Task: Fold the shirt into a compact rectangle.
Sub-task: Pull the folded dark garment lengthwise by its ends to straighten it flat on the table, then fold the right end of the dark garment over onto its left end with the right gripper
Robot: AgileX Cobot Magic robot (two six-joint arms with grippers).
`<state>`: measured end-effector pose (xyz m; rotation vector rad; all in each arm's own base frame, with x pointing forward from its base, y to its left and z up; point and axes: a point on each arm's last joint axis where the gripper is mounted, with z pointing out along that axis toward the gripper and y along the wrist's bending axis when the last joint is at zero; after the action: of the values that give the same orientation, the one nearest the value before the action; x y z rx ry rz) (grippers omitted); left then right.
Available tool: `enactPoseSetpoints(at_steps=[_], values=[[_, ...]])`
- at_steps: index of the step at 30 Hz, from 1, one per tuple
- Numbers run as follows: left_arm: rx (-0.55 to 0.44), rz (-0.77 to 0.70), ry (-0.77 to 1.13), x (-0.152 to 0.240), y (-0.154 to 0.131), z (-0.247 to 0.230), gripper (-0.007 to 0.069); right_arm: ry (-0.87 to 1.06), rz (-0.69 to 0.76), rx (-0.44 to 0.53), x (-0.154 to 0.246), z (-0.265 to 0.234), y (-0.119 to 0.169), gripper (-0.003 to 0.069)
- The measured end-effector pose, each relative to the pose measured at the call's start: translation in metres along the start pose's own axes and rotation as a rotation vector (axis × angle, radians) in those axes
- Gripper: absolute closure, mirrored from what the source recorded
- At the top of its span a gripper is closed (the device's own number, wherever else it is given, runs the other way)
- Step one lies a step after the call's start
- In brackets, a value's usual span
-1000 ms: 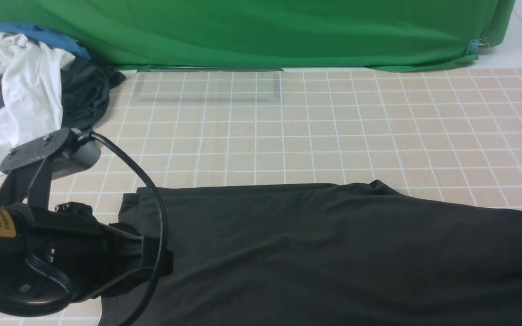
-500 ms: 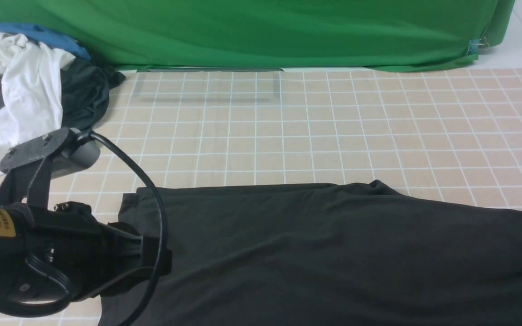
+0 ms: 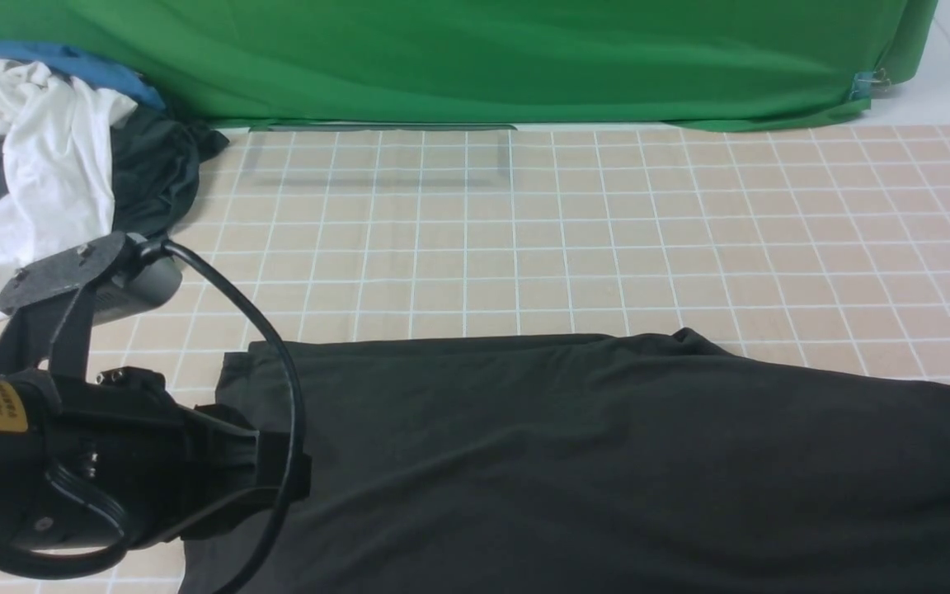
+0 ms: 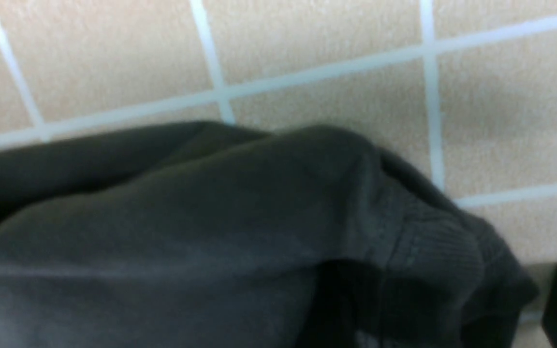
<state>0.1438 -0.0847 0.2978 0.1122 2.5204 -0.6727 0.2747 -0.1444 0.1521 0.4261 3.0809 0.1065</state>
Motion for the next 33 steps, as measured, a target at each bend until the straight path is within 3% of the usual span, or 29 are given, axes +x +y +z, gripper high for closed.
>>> enactPoseSetpoints(at_steps=[3, 5, 7, 15, 23, 32, 33], values=[[0.0, 0.0, 0.0, 0.0, 0.0, 0.0, 0.0613, -0.003, 0.002, -0.001, -0.001, 0.001, 0.0, 0.026], [0.0, 0.0, 0.003, 0.0, 0.0, 0.0, 0.0613, 0.001, 0.01, -0.013, 0.0, 0.001, 0.001, 0.043], [-0.001, 0.0, 0.004, 0.0, 0.0, 0.0, 0.0613, 0.004, 0.019, -0.017, 0.0, 0.001, 0.002, 0.0532], [-0.022, 0.006, 0.007, 0.001, 0.002, 0.0, 0.0613, -0.011, 0.153, -0.004, -0.008, -0.035, 0.002, 0.0538], [-0.102, -0.021, -0.007, -0.001, 0.009, 0.0, 0.0613, -0.167, 0.066, 0.027, -0.014, -0.108, 0.033, 0.0538], [-0.129, -0.019, -0.003, -0.004, 0.008, -0.006, 0.0613, -0.214, -0.098, -0.113, -0.008, -0.15, 0.113, 0.0538], [-0.142, -0.013, -0.008, -0.008, 0.006, -0.012, 0.0613, -0.225, -0.161, -0.151, -0.003, -0.156, 0.141, 0.0538]])
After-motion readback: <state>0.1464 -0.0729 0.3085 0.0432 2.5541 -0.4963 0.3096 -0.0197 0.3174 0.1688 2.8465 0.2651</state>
